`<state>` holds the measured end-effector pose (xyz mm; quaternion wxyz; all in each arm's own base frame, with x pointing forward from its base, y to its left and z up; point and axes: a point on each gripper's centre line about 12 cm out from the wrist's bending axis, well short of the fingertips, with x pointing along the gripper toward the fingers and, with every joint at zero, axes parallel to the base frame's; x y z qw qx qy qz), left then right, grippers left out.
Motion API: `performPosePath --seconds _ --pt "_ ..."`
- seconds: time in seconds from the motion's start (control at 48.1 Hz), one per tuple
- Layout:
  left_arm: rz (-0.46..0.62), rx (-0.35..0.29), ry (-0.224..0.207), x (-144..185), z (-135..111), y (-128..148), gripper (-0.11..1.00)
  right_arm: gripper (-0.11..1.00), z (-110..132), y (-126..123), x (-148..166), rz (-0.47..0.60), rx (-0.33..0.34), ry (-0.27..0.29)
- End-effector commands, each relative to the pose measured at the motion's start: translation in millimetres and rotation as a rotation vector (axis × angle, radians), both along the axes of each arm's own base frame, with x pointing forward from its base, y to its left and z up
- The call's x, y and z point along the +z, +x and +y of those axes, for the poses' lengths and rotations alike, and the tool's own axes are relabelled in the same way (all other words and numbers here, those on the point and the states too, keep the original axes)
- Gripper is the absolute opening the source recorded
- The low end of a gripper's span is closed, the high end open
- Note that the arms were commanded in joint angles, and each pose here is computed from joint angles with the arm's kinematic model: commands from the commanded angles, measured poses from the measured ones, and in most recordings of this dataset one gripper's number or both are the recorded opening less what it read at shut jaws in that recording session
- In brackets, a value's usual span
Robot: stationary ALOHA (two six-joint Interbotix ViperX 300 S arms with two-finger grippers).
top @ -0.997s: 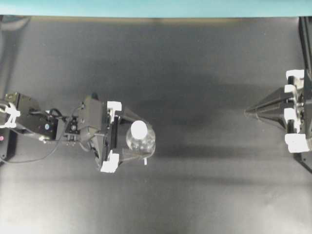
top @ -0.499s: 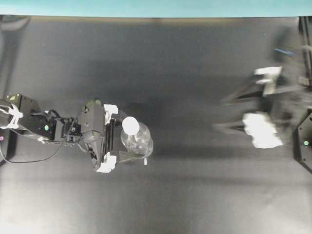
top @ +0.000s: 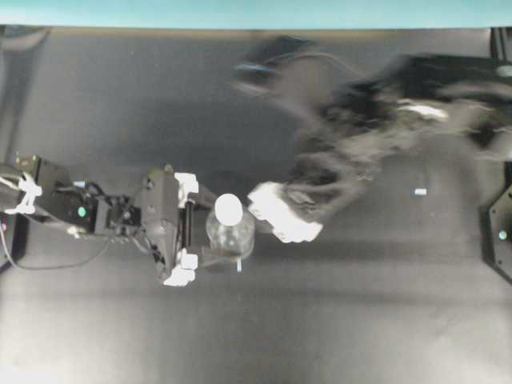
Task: Open the bottle cap by holding the bottle with the left arm and twisting the cap with the right arm.
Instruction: 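Swing the right gripper over toward the white bottle cap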
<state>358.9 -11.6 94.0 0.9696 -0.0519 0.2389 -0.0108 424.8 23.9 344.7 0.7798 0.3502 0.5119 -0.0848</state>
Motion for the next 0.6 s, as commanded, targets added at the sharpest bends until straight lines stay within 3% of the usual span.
performPosePath --seconds 0.0,0.166,0.582 --pt "0.028 -0.008 0.003 -3.6 -2.3 0.1 0.82 0.82 -9.8 16.2 5.6 0.020 -0.065 0.033" --pt "0.031 -0.008 0.004 -3.7 -2.3 0.3 0.82 0.81 -15.6 33.4 -1.2 0.101 -0.214 0.107" --pt "0.035 -0.009 0.005 -4.7 -2.2 -0.3 0.82 0.78 -0.2 46.4 -40.1 0.192 -0.186 0.093"
